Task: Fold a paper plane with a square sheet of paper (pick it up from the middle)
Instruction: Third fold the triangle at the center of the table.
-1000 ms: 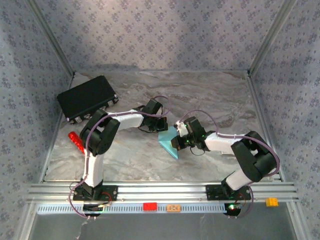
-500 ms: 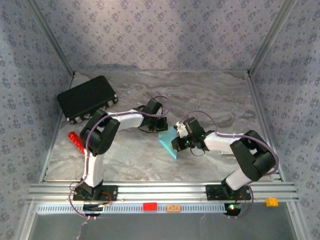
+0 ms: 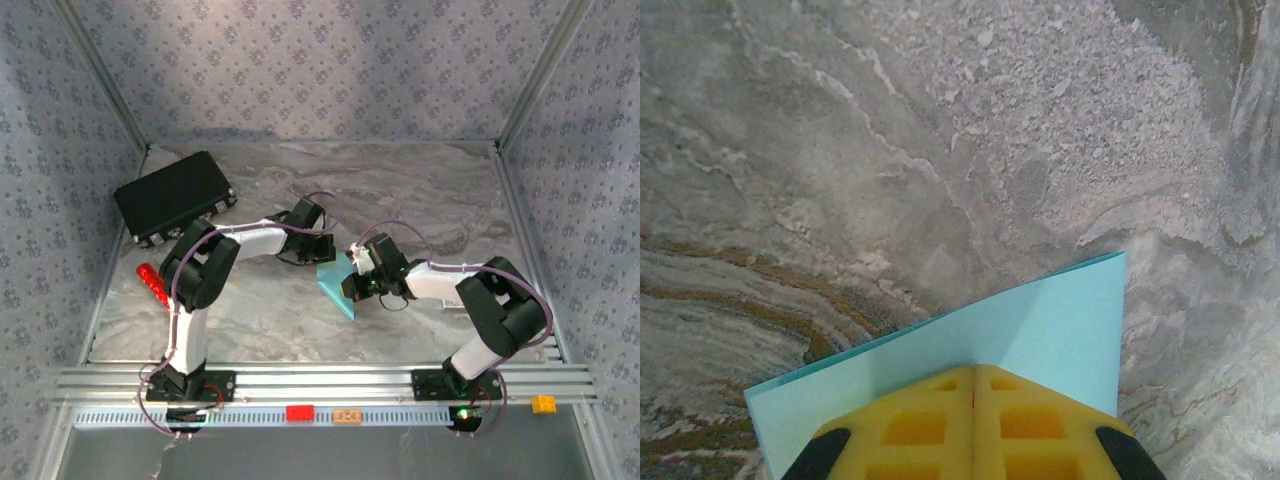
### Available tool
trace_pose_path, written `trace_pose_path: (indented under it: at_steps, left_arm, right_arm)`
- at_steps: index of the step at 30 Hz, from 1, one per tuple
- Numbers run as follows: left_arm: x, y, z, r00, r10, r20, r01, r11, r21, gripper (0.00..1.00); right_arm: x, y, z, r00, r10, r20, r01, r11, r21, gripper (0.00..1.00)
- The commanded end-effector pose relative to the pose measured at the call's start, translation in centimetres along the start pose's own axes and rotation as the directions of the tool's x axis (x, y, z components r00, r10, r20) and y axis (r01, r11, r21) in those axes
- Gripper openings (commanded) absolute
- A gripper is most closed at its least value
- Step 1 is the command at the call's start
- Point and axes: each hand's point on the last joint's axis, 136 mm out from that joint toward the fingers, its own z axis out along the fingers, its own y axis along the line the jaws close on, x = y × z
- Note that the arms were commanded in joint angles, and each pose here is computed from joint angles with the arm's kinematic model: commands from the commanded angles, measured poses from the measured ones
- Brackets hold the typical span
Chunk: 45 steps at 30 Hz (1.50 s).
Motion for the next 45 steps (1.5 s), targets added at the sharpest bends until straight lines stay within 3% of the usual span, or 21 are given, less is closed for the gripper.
trace_pose_path:
  at_steps: [1, 29, 36, 41, 45]
  left_arm:
    - [1.9, 2.4, 1.1, 0.998, -0.030, -0.055, 0.026, 0.996, -0.082, 0.05]
    - [1.3, 2.0, 0.7, 0.999, -0.018, -0.037, 0.015, 0.997, -0.077, 0.05]
    - [-0.7, 0.1, -0.9, 0.999, 0.035, 0.014, -0.035, 0.998, -0.046, 0.10]
    - [-2.8, -1.6, -3.5, 0.994, 0.069, 0.090, -0.065, 0.997, -0.046, 0.25]
    - [-2.7, -2.3, -5.5, 0.988, 0.043, 0.149, -0.041, 0.999, -0.015, 0.23]
  right_arm:
    - [0.1, 0.0, 0.1, 1.000, 0.001, -0.017, -0.001, 1.000, 0.013, 0.05]
    - [1.2, -1.1, 0.6, 0.999, 0.025, -0.043, -0.023, 0.998, 0.063, 0.05]
    - [1.2, -1.2, 0.6, 0.999, 0.034, -0.041, -0.032, 0.998, 0.061, 0.05]
    - [1.1, -1.2, 0.7, 0.998, 0.042, -0.037, -0.040, 0.998, 0.049, 0.05]
    - [1.0, -1.3, 0.7, 0.998, 0.048, -0.029, -0.047, 0.998, 0.045, 0.05]
